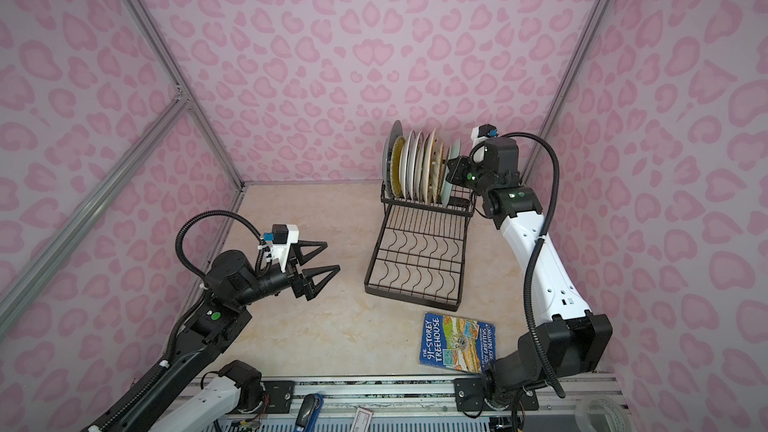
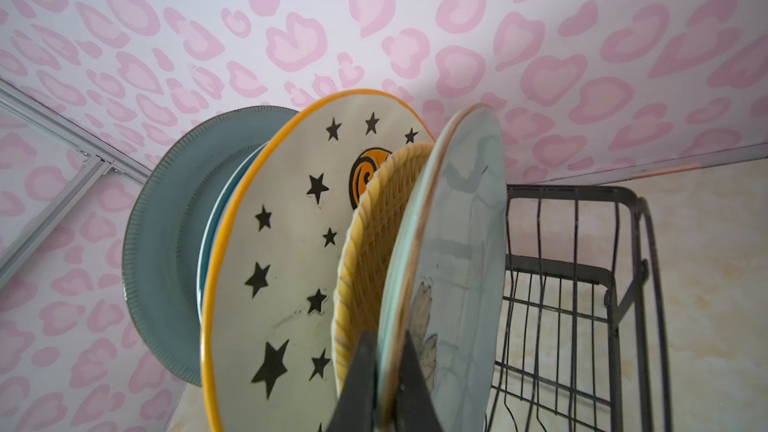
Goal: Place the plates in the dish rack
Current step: 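Lower the teal plate into the upper-tier slot beside the wicker plate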
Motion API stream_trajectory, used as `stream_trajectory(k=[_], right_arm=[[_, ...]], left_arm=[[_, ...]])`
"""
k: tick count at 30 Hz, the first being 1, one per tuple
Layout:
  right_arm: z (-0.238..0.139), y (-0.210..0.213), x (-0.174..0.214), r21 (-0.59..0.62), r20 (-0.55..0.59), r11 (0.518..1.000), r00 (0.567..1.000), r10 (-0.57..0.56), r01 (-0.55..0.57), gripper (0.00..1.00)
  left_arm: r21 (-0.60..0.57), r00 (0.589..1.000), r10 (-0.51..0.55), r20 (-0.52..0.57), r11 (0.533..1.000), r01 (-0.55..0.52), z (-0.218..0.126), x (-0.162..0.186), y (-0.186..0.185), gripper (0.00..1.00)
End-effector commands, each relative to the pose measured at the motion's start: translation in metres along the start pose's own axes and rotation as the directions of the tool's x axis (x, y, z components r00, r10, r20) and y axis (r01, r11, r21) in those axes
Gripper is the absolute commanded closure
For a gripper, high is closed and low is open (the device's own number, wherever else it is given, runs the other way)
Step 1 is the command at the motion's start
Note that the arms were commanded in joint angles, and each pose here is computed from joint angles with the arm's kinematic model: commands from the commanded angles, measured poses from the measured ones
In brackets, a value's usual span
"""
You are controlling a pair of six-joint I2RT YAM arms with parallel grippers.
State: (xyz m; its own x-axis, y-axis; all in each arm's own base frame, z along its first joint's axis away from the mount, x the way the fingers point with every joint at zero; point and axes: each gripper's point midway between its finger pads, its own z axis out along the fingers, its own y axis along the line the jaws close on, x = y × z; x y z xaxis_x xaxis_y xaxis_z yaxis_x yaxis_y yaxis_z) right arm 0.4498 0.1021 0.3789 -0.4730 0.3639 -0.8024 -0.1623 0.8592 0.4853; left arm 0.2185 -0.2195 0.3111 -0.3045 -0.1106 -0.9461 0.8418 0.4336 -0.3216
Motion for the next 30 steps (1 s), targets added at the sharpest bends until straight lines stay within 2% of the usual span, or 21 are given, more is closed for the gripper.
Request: stream_trajectory(k=[1,5,10,14,24,30], right_arm=[[0.001,0.007,-0.016,-0.024,0.066,0.999,0.997,-0.045,0.046,1.00],[0.004,0.005,-0.013,-0.022,0.054,0.998,0.997,-0.049,0.050,0.99],[0.006,0.006,-0.010,-0.029,0.045,0.998,0.998,-0.053,0.055,0.87],[0.005,0.010,-0.011,-0.038,0.048,0.997,0.997,-0.058,0.060,0.82],[0.000,0.020,-0.014,-0.056,0.058,0.996,0.996,-0.064,0.067,0.80],[-0.007,0.025,-0.019,-0.059,0.078,0.996,0.995,-0.061,0.066,0.74]], left_arm=[[0.016,1.000,0.016,0.018,1.000,-0.016,0.000,-0.007,-0.004,0.02],[0.017,1.000,0.016,0.019,1.000,-0.017,0.000,-0.008,-0.004,0.02],[0.014,1.000,0.016,0.017,1.000,-0.017,0.000,-0.008,-0.004,0.03],[0.013,1.000,0.015,0.017,1.000,-0.015,0.000,-0.008,-0.003,0.03],[0.010,1.000,0.019,0.019,1.000,-0.019,-0.001,-0.009,-0.004,0.02],[0.002,1.000,0.018,0.021,1.000,-0.018,-0.001,-0.009,-0.002,0.03]])
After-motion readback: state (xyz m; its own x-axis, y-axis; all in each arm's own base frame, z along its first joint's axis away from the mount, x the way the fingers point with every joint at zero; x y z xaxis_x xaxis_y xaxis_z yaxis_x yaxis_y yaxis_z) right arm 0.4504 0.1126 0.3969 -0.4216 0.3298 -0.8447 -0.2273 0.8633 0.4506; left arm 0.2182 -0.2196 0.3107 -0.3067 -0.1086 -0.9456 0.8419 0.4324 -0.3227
